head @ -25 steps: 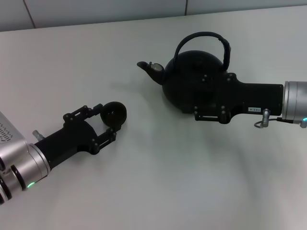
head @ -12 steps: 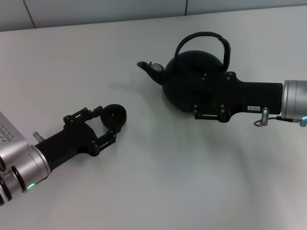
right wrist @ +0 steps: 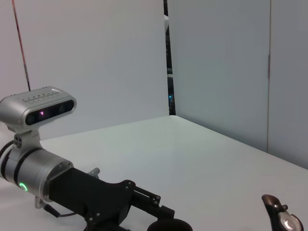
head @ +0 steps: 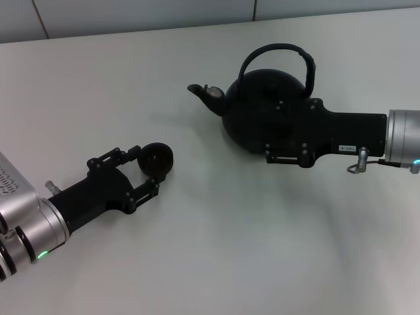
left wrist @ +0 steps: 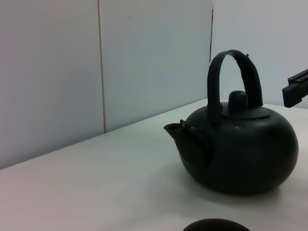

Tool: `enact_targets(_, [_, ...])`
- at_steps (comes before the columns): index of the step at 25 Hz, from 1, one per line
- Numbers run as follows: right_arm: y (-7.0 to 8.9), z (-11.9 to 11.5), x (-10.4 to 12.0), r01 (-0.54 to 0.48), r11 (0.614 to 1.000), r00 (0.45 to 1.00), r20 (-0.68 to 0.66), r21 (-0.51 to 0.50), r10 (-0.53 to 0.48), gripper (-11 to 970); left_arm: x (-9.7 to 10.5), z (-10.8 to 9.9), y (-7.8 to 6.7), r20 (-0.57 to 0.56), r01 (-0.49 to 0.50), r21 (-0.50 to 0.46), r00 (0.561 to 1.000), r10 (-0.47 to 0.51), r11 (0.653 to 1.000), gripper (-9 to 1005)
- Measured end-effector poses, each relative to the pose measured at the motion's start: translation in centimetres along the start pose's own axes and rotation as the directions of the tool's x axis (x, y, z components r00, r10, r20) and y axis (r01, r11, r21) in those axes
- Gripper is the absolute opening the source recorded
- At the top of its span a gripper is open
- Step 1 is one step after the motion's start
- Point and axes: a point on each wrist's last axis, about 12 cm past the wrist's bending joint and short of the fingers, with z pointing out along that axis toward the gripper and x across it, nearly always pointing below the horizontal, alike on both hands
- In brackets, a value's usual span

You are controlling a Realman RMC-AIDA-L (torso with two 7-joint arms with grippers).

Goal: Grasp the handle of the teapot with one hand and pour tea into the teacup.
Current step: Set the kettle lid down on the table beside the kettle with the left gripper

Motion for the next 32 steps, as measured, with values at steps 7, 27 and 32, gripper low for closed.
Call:
enact_targets(7, [-0.01, 0.03, -0.04, 0.001, 1.0, 1.0, 0.0, -0.001, -0.001, 662, -0.05, 0.04, 0.02, -0.003, -0.01, 0.008, 1.0, 0.01, 1.0, 641])
enact_targets(27, [-0.06, 0.15, -0.13, 0.003, 1.0, 1.0, 0.001, -0.002, -0.003, 661, 0.16, 0.17, 0.29, -0.032, -0.012, -0.005, 0.999, 0.011, 1.0, 641])
enact_targets(32, [-0.04, 0.17, -0.12, 0.003, 1.0, 1.0, 0.002, -0.002, -0.003, 662, 0.12, 0.19, 0.34, -0.031, -0.014, -0.006, 0.999, 0.014, 1.0, 640])
